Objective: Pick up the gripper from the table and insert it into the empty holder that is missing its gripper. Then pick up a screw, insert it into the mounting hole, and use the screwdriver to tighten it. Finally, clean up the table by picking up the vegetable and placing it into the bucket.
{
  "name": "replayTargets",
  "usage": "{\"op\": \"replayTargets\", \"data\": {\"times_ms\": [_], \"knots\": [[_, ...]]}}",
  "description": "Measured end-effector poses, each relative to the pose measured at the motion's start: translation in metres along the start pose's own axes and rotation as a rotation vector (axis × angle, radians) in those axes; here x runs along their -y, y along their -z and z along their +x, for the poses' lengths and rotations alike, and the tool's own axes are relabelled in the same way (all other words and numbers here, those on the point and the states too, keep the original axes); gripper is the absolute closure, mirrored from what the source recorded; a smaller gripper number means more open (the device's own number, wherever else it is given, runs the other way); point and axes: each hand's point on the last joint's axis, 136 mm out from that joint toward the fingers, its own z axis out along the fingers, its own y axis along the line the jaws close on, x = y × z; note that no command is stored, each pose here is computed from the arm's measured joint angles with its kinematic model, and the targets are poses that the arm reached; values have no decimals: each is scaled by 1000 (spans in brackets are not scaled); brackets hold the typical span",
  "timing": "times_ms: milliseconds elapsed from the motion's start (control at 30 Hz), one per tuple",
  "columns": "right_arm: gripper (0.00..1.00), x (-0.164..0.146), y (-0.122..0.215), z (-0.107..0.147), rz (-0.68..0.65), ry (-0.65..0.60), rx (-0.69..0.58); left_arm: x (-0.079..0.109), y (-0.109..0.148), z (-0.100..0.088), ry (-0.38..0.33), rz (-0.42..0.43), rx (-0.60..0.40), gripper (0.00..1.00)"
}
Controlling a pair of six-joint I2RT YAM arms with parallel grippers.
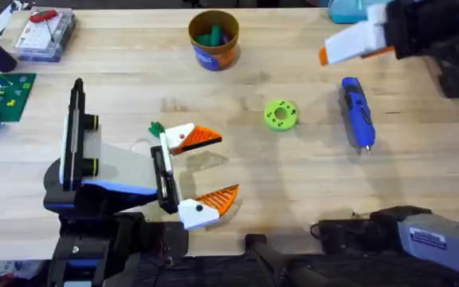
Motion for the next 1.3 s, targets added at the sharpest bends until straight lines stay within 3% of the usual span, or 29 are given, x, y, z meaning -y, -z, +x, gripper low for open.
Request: {"op": "replayTargets", "data": {"times_ms": [267,567,800,1300], "knots": [[4,12,-3,21,120,31,-106,0,0,0,0,0,0,10],[6,-6,-22,30,99,87,-198,0,0,0,0,0,0,10],[4,-5,-47,39,98,41,-207,0,0,0,0,0,0,10],[4,8,-105,76,99,-38,-373,0,0,0,0,0,0,10]]}}
